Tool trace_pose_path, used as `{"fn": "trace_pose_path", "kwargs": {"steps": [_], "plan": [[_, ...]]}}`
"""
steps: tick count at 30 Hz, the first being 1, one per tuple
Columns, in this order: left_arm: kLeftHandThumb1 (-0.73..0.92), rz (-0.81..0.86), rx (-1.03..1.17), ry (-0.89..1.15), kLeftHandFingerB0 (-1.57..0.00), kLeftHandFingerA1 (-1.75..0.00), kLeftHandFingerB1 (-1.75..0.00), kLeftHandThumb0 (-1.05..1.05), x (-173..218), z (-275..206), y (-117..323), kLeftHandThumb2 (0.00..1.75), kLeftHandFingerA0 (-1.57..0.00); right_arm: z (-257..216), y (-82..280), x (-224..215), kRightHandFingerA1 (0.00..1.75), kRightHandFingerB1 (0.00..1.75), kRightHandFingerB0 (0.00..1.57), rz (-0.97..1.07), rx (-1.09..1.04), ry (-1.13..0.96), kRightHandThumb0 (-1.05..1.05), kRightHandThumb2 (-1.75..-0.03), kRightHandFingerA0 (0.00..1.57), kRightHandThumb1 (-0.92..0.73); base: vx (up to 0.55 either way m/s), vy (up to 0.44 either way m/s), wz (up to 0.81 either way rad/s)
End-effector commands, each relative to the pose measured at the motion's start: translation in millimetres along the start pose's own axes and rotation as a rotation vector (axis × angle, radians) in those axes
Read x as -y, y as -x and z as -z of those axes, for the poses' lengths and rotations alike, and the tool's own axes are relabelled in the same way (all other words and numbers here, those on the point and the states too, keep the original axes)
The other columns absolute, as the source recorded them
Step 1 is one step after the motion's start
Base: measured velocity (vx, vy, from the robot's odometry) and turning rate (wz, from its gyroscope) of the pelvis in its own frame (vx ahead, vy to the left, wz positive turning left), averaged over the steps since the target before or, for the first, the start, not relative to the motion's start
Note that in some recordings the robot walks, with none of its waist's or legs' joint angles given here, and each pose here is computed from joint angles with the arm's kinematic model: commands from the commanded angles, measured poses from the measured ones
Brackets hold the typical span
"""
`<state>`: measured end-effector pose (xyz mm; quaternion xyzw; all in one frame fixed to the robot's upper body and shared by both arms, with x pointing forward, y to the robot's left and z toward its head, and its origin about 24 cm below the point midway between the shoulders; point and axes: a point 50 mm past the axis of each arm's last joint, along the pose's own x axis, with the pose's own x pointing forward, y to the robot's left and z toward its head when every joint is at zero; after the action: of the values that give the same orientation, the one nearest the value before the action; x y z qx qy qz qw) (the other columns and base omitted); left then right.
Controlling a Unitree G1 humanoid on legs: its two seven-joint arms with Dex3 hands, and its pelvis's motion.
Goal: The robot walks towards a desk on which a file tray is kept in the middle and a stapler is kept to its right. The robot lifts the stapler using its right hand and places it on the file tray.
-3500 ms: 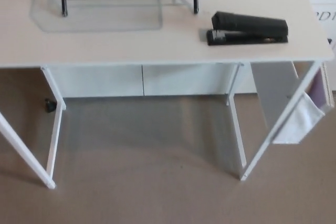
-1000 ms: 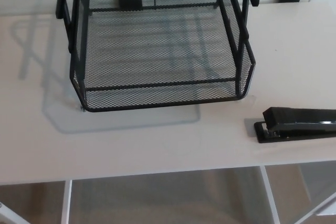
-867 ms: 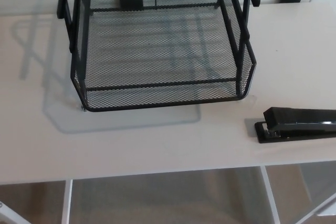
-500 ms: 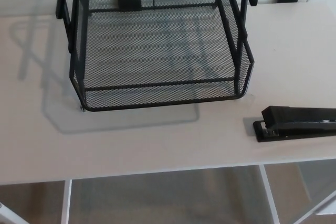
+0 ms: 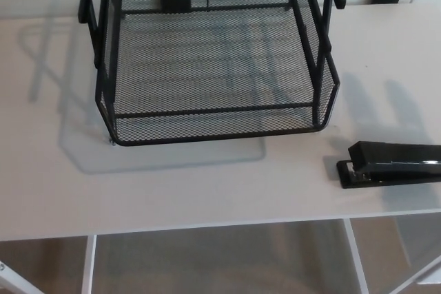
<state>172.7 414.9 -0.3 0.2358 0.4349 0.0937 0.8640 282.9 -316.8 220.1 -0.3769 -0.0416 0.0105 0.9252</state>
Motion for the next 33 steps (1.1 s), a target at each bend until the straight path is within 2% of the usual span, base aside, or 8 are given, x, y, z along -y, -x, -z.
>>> {"fn": "trace_pose_path", "kwargs": {"steps": [1, 2, 5, 6, 24, 25, 26, 33], "plan": [[0.77, -0.016, -0.033, 0.028, -0.04, -0.53, -0.37, -0.77, -1.2, 4.9, 1.0, 1.06, -0.1, -10.6, -22.1, -31.7, 0.32, 0.22, 0.04, -0.331, -0.093, 0.204, -0.59, -0.77, 0.05, -0.34, 0.0, 0.0, 0.0], [0.57, -0.023, -0.037, 0.021, 0.0, -0.52, -0.51, -0.37, -1.1, 5.8, 1.0, 1.14, -0.01, -9.6, -27.1, -38.5, 0.29, 0.24, 0.03, -0.373, -0.113, 0.245, -0.56, -0.78, 0.02, -0.33, 0.0, 0.0, 0.0], [0.78, -0.023, -0.038, -0.007, -0.05, -0.53, -0.4, -0.76, -1.7, 6.8, 1.8, 1.06, -0.1, -8.5, -33.0, -47.7, 0.28, 0.25, 0.03, -0.424, -0.127, 0.287, -0.55, -0.78, 0.0, -0.32, 0.0, 0.0, 0.0], [0.57, -0.028, -0.042, -0.017, 0.0, -0.52, -0.51, -0.36, -2.2, 7.5, 2.3, 1.14, -0.01, -7.7, -35.2, -52.6, 0.31, 0.29, 0.0, -0.434, -0.135, 0.294, -0.52, -0.77, 0.01, -0.29, 0.0, 0.0, 0.0], [0.56, -0.026, -0.054, 0.024, 0.0, -0.52, -0.51, -0.36, -0.8, 8.2, 1.5, 1.13, -0.01, 8.3, -46.6, -115.3, 0.33, 0.26, 0.05, -0.706, -0.203, 0.48, -0.59, -0.53, 0.02, -0.43, 0.0, 0.0, 0.0], [0.92, -0.026, -0.046, 0.026, -0.08, -0.48, -0.3, -0.76, -0.8, 8.5, 1.4, 0.72, -0.14, 9.5, -45.9, -115.7, 0.31, 0.25, 0.05, -0.713, -0.209, 0.482, -0.6, -0.54, 0.02, -0.43, 0.0, 0.0, 0.0], [0.57, -0.026, -0.041, 0.026, 0.0, -0.52, -0.51, -0.36, -2.0, 7.9, 2.3, 1.14, -0.02, 11.0, -44.9, -117.2, 0.29, 0.26, 0.03, -0.725, -0.222, 0.491, -0.57, -0.77, 0.03, -0.33, 0.0, 0.0, 0.0], [0.56, -0.025, -0.037, -0.023, 0.0, -0.52, -0.51, -0.36, -2.1, 6.8, 2.8, 1.14, -0.02, 20.3, -34.3, -122.5, 0.25, 0.21, 0.07, -0.781, -0.252, 0.528, -0.6, -0.77, 0.02, -0.35, 0.0, 0.0, 0.0]]}}
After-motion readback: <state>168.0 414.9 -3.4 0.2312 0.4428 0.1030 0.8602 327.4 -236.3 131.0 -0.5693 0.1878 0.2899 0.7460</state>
